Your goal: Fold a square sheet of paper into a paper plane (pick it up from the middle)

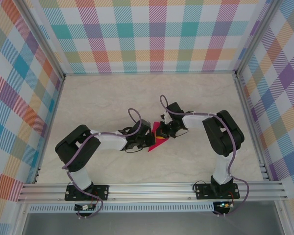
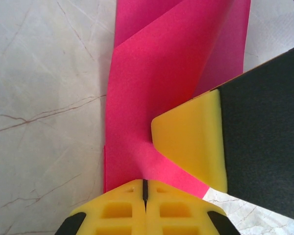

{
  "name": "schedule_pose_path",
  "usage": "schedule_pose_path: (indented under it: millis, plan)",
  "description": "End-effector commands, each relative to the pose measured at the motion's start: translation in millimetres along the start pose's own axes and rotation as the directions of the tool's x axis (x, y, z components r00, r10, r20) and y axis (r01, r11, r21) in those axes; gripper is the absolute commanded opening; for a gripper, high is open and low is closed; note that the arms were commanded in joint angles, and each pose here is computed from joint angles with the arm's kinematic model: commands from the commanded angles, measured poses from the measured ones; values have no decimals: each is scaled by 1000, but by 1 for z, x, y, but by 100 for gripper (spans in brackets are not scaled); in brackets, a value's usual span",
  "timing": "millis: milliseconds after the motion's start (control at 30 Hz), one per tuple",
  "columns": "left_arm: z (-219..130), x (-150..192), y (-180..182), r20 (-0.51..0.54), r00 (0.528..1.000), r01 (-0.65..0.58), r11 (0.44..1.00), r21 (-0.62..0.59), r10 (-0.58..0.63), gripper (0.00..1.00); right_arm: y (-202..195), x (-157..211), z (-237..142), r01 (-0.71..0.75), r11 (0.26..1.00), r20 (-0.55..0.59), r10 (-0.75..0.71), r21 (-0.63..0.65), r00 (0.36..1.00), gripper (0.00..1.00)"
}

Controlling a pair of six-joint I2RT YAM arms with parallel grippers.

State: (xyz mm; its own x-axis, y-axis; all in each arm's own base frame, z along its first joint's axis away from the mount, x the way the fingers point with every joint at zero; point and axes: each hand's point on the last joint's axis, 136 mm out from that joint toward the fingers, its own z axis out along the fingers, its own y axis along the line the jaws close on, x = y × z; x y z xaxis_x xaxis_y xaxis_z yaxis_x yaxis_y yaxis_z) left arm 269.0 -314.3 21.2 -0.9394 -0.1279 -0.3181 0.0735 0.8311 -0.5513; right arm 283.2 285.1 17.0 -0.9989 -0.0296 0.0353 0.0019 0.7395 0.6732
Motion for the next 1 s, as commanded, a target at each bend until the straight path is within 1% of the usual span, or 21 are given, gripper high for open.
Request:
schedule_pose_path:
  millis: [0, 267, 400, 600, 967]
  plan:
    - [5, 27, 39, -99, 995, -13, 989, -148, -2, 0, -16, 0, 8, -3, 1000, -12, 3, 21, 1000, 3]
    - [6, 40, 46, -158, 987, -26, 984, -177, -2, 0, -29, -25, -1, 1, 999, 41, -3, 47, 999, 3]
    - [6, 45, 51, -177, 984, -29, 982, -189, -5, 0, -40, -42, -9, -25, 999, 75, 21, 48, 997, 3]
    - [5, 47, 52, -186, 982, -30, 980, -195, -7, 0, -47, -65, -25, -50, 998, 134, 45, 39, 990, 4]
    - [5, 49, 53, -195, 981, -37, 980, -197, -2, 0, -54, -99, -40, -73, 997, 205, 66, 27, 977, 4]
